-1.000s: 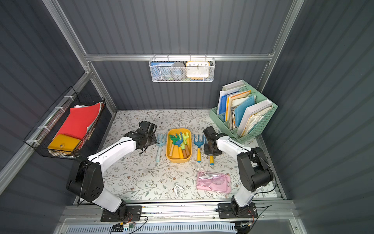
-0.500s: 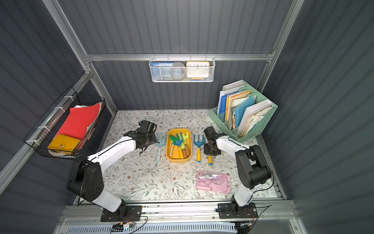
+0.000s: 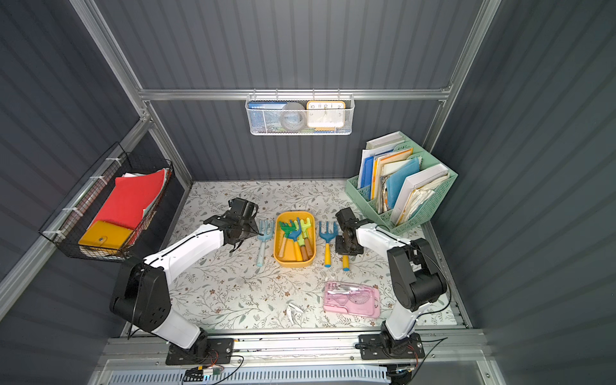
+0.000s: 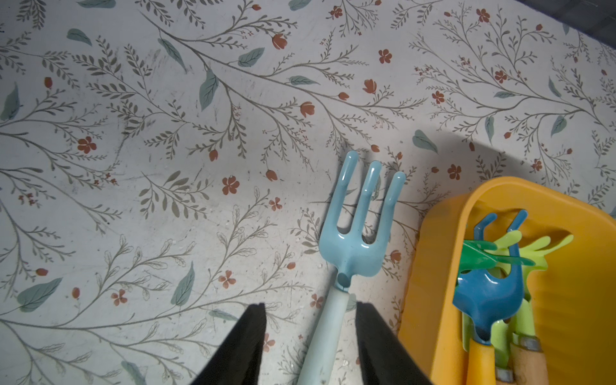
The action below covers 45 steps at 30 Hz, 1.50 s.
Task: Take the hand rake out of the storage box
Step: Place the rake at the center of the board.
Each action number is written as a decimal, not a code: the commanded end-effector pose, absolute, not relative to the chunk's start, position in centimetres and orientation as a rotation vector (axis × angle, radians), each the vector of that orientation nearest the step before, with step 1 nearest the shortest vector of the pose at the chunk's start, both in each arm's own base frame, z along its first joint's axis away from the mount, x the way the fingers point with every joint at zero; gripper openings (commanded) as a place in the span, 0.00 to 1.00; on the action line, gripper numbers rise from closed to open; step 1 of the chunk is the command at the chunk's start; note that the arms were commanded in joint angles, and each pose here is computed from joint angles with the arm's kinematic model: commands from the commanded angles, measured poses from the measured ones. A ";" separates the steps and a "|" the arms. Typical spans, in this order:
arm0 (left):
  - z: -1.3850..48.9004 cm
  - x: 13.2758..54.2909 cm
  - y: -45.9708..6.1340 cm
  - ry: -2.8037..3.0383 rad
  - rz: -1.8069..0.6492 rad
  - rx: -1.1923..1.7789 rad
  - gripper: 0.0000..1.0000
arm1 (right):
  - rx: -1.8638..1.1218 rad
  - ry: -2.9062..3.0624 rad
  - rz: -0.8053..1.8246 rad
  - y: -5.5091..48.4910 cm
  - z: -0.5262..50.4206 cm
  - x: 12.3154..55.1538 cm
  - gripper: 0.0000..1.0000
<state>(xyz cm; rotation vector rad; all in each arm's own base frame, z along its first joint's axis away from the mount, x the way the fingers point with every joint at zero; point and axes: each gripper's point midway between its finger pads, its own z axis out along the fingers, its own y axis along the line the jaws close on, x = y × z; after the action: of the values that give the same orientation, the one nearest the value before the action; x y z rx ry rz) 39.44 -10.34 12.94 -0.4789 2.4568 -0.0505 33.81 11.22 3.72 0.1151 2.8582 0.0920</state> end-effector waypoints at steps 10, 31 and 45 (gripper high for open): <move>13.4 39.9 -10.2 2.452 -0.051 -0.492 0.49 | 0.148 2.879 0.084 10.8 2.6 33.5 0.08; 14.2 39.7 -10.1 2.435 -0.056 -0.489 0.49 | 0.107 2.905 0.102 11.0 1.2 33.0 0.19; 14.4 39.8 -10.8 2.447 -0.098 -0.452 0.51 | 0.072 2.870 0.109 11.2 3.9 33.8 0.36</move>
<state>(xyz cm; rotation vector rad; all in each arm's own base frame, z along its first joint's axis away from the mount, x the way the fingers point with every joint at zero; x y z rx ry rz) 39.62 -10.74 13.25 -0.4724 2.4572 -0.0773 33.47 11.27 2.39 0.0798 2.8858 0.1050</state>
